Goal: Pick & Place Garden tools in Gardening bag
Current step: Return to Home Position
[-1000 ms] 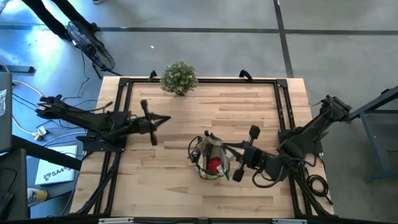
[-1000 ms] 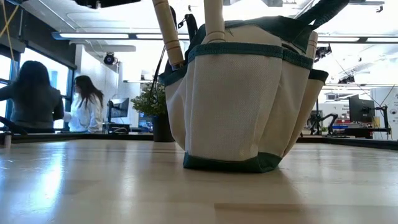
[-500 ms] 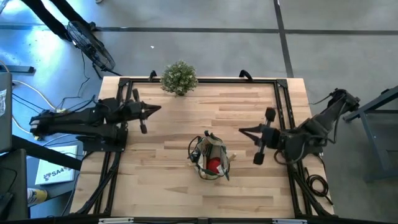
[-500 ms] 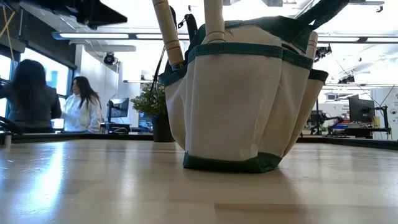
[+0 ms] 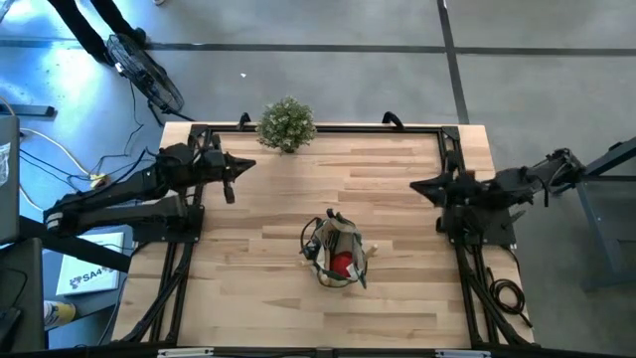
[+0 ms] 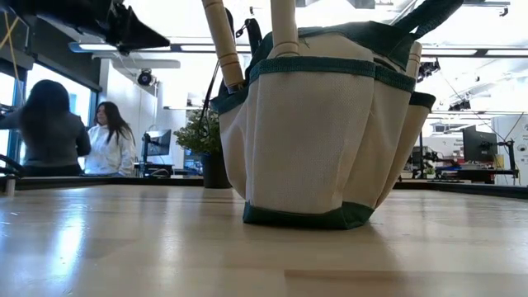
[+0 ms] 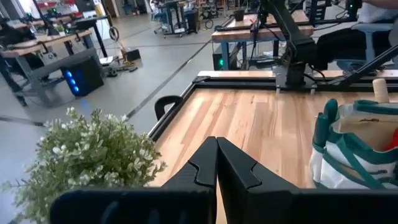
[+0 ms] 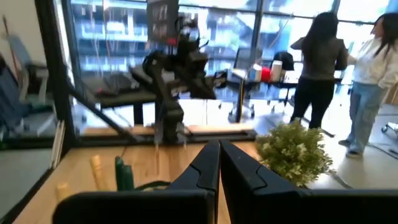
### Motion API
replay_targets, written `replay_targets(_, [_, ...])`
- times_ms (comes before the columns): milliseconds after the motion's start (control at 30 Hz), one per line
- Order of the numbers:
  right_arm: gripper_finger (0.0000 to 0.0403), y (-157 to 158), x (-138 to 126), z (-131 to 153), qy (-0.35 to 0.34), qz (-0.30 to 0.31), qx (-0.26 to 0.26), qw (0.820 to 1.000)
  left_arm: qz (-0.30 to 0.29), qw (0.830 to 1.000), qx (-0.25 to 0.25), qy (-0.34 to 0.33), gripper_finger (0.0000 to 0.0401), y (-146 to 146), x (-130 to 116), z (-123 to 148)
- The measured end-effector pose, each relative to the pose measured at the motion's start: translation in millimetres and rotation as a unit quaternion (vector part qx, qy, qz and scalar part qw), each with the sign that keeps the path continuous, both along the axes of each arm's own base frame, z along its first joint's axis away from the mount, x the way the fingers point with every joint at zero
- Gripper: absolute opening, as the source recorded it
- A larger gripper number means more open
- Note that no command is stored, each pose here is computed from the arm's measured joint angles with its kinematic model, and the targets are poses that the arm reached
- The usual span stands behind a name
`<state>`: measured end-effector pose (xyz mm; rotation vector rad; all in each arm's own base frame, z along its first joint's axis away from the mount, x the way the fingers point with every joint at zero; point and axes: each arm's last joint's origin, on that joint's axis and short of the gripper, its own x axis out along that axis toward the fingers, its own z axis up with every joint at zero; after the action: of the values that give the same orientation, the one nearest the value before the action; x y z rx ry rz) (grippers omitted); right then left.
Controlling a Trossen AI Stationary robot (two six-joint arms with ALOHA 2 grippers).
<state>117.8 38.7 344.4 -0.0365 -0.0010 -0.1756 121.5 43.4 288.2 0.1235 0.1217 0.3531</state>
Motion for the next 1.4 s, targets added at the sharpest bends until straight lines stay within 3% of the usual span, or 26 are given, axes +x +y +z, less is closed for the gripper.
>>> replay_targets(233, [0.0004, -21.7, -32.5, -35.6, -0.067, 0.013, 0.014, 0.998, 0.041, 0.998, -0.026, 0.034, 0.0000, 11.5, -6.0, -8.0])
replay_targets(367, [0.0003, -26.2, -39.4, -53.5, -0.081, 0.014, 0.016, 0.997, -0.008, 0.999, -0.025, 0.038, 0.0000, 12.6, -6.9, -8.8])
replay_targets(600, [0.0005, -28.2, -32.8, -87.2, -0.088, -0.007, 0.020, 0.996, -0.014, 0.999, -0.025, 0.037, 0.0000, 17.4, -9.6, -8.9])
replay_targets(733, [0.0005, -27.0, -27.2, -104.8, -0.087, 0.014, 0.015, 0.996, -0.024, 0.999, -0.027, 0.035, 0.0000, 18.8, -10.0, -8.8])
replay_targets(1400, [0.0005, -35.5, -15.8, -155.1, -0.097, -0.029, 0.043, 0.994, -0.039, 0.997, -0.044, 0.042, 0.0000, 18.6, -8.2, -11.6])
